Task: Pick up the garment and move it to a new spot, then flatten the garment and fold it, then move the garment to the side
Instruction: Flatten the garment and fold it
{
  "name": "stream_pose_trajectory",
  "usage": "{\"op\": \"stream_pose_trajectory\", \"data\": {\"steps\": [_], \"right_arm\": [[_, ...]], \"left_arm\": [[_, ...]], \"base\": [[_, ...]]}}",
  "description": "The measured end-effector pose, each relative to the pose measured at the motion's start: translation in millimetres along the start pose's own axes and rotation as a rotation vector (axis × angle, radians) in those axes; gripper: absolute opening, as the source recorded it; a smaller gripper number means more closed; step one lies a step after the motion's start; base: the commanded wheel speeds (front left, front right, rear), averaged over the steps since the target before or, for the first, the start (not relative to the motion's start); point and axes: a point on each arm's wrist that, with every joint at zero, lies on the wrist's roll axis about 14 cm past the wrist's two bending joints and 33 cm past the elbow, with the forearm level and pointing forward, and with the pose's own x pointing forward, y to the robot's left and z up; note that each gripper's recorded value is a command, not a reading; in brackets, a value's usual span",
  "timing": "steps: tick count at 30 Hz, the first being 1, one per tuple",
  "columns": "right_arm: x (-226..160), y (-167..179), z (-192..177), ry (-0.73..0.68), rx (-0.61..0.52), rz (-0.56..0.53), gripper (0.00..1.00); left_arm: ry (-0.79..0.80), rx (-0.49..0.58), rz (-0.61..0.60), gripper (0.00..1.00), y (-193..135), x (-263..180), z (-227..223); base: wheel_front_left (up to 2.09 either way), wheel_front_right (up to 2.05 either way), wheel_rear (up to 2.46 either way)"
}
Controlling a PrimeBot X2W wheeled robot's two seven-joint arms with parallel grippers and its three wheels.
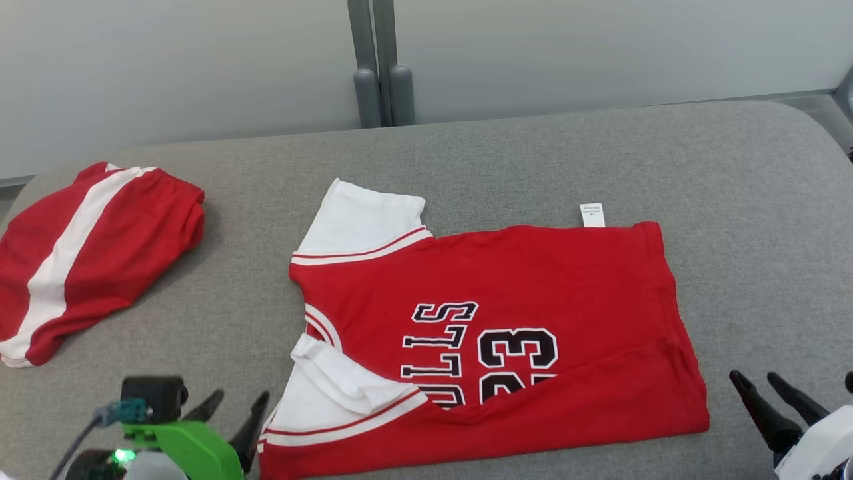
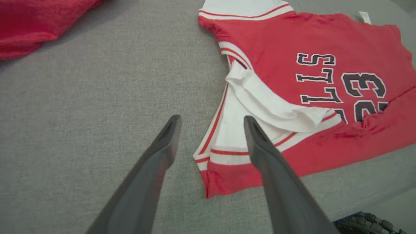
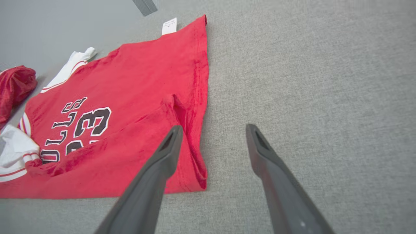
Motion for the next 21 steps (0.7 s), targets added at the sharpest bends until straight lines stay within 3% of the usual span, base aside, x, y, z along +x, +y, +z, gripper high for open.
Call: {"op": "stream_pose_trajectory", "data": {"steps": [10, 16, 21], "right_arm": [[46.6, -7.6, 77.1, -0.12, -0.024, -0.038, 1.0], [90.6, -1.7, 96.1, -0.089, -0.019, -0.036, 1.0], [124.9, 7.7, 89.9, -0.008, -0.028, -0.012, 1.0]], "left_arm": [[-0.136, 0.186, -0.13, 1.0, -33.0, 41.0, 118.6], [-0.041, 0.221, -0.196, 1.0, -43.3, 91.3, 146.3], [0.062, 0.266, -0.214, 1.0, -39.1, 133.5, 150.7]], "base": [[0.0, 0.0, 0.0], [0.0, 0.0, 0.0], [0.0, 0.0, 0.0]]}}
